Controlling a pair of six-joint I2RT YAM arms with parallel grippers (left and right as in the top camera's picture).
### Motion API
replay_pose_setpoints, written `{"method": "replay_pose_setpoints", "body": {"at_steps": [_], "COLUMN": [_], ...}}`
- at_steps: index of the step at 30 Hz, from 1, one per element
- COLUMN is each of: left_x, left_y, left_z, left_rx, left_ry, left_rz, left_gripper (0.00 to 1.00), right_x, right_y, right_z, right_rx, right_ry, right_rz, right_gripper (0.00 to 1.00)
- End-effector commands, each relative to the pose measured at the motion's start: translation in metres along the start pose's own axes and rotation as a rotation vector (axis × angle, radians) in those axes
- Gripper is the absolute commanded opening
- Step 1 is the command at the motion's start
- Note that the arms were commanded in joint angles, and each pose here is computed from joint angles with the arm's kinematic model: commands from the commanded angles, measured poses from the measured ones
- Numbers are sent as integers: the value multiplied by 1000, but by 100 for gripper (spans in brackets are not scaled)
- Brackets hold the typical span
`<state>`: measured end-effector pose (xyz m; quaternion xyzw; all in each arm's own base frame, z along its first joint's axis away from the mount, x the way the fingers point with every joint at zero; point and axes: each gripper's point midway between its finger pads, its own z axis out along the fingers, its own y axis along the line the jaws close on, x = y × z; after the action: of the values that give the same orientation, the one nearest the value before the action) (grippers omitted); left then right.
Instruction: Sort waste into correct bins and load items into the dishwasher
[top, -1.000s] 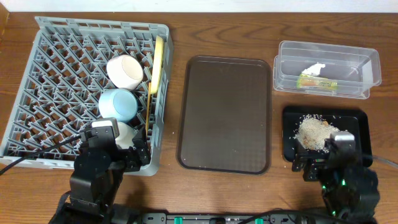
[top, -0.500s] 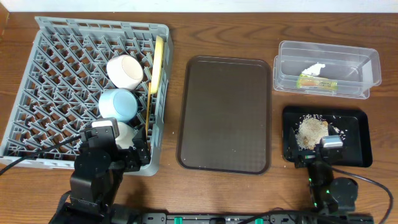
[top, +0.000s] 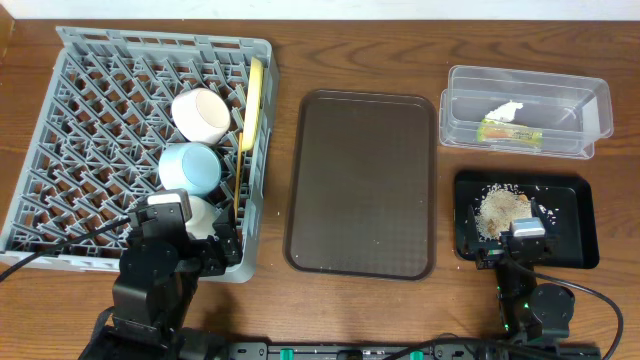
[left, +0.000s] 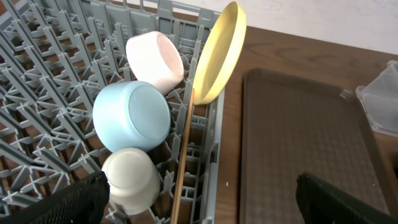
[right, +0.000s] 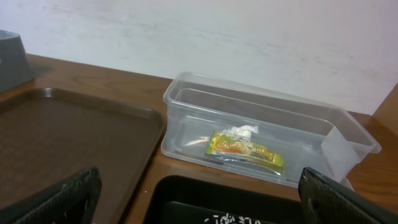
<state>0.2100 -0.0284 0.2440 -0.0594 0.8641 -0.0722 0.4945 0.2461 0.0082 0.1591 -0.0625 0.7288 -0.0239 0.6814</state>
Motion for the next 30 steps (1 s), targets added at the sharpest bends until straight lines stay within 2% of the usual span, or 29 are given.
{"method": "replay_pose_setpoints", "body": {"at_steps": [1, 22, 25, 30], "left_x": [1, 1, 13, 30], "left_y": [3, 3, 11, 37], "left_z": [1, 1, 0, 5], "left_rx": [-15, -14, -48, -121], "left_ry": [4, 4, 52, 66], "left_rz": [-14, -14, 2, -84], "left_gripper": [97, 97, 97, 97], "right_x": [1, 2, 1, 2], "right_y": [-1, -1, -1, -1], "right_z": [0, 0, 0, 0], "right_rx": [4, 4, 4, 4], "right_ry": [0, 1, 0, 0], "right_rz": [-19, -18, -19, -18], "right_gripper": [99, 99, 99, 99]}}
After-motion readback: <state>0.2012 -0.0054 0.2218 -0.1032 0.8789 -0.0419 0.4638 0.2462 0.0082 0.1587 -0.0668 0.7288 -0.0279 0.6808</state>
